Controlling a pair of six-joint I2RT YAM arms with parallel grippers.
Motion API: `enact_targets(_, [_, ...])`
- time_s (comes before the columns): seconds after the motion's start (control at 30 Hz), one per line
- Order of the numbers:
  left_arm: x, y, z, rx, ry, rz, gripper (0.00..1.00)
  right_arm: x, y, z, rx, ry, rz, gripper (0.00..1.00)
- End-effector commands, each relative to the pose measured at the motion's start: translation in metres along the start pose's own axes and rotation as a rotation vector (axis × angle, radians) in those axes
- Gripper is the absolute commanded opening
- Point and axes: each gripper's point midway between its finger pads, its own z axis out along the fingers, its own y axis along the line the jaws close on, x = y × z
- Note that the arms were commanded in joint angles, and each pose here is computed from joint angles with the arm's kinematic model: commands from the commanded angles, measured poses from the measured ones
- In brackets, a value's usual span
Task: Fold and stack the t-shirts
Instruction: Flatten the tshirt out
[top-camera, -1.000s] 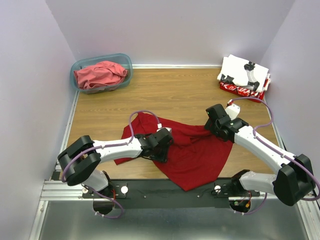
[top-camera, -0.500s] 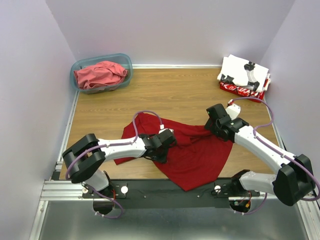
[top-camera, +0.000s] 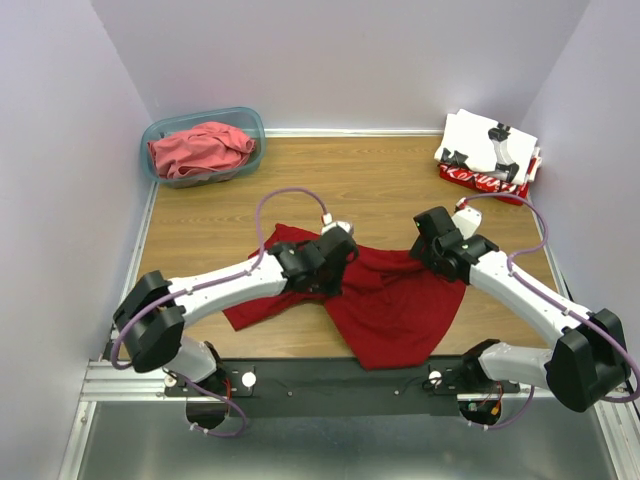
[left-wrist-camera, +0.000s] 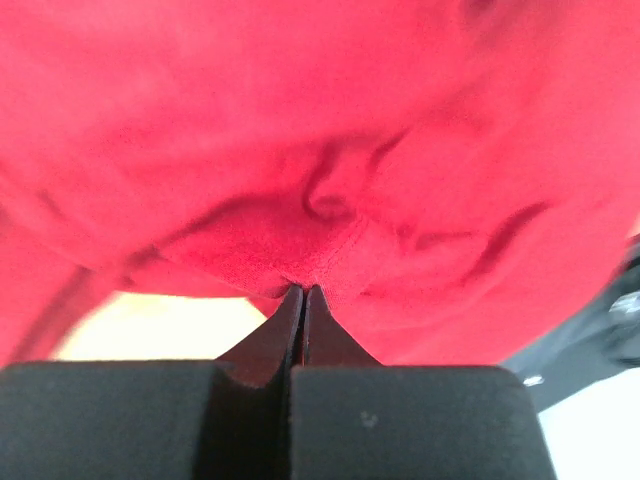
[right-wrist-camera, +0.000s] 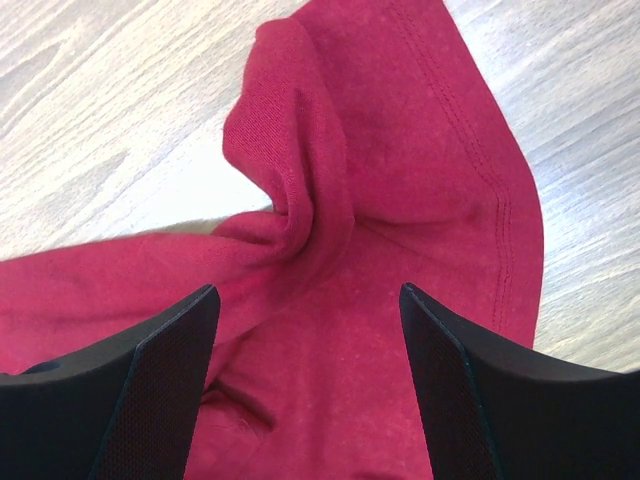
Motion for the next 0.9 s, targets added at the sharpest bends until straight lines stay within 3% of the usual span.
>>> enact_targets(0.0, [-0.057,0.02,-0.033,-0.054,-0.149,-0.021,0.0,-0.017,0.003,-0.005,-0.008,-0.043,0.015,0.8])
enact_targets(0.17, [-0.082,0.058,-0.045,-0.069,-0.204,-0.066,0.0,-0.022,-0.002,0.001,0.016,-0.034,0.015,0.81])
enact_targets(0.23, [-0.073,0.067,-0.042,-0.065,-0.19,-0.067,0.0,-0.025,-0.002,0.003,0.021,-0.034,0.02,0.81])
enact_targets(0.47, [-0.039,0.074,-0.016,-0.009,-0.122,-0.068,0.0,-0.025,-0.005,0.014,0.049,-0.015,0.012,0.82])
enact_targets(0.87, [-0.043,0.071,-0.011,0.0,-0.116,-0.09,0.08,-0.029,-0.007,0.023,0.036,0.005,0.039,0.82])
